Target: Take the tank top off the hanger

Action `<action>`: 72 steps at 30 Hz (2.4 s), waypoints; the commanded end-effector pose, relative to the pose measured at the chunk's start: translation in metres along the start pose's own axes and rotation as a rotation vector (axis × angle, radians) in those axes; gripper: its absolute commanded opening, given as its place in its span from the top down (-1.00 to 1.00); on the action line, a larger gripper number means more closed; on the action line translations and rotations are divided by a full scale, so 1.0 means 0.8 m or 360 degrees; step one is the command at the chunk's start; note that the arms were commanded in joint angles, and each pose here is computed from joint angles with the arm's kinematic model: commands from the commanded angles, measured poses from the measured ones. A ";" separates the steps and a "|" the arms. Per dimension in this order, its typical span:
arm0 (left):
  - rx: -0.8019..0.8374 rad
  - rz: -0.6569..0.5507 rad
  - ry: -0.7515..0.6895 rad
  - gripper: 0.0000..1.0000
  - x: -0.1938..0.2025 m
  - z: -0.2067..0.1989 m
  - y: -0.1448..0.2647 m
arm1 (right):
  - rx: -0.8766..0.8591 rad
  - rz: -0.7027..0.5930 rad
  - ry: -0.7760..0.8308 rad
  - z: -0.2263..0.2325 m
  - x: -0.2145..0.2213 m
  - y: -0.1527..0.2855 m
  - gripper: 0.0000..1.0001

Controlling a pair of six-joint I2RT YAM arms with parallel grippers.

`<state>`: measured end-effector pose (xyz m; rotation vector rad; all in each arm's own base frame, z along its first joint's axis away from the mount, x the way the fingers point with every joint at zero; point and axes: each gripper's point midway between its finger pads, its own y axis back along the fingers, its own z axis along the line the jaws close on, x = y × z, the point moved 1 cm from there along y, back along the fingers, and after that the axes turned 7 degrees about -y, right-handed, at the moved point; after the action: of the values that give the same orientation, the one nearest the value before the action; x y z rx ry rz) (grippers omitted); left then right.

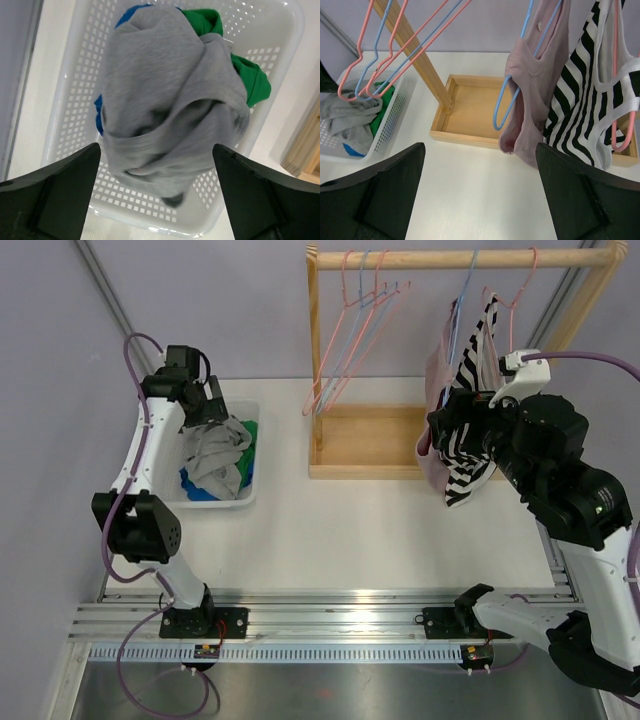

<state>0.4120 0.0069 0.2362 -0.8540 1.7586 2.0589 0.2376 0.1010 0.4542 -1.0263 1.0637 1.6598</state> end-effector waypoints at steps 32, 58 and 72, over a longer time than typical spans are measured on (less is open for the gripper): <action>0.0922 -0.0708 -0.0400 -0.98 0.168 -0.056 0.242 | 0.0626 -0.0033 0.0152 -0.073 -0.097 -0.208 0.18; 0.1170 -0.0660 -0.0335 -0.98 0.185 -0.105 0.235 | 0.0200 -0.0363 0.0077 -0.012 -0.178 -0.120 1.00; 0.1479 -0.0839 -0.0297 -0.98 0.160 -0.152 0.318 | -0.0162 -0.0179 -0.0088 0.027 -0.133 -0.042 1.00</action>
<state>0.1913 -0.1692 0.2986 -0.5776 1.8669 0.9658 0.3194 0.0935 0.5282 -1.0236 1.0429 1.6008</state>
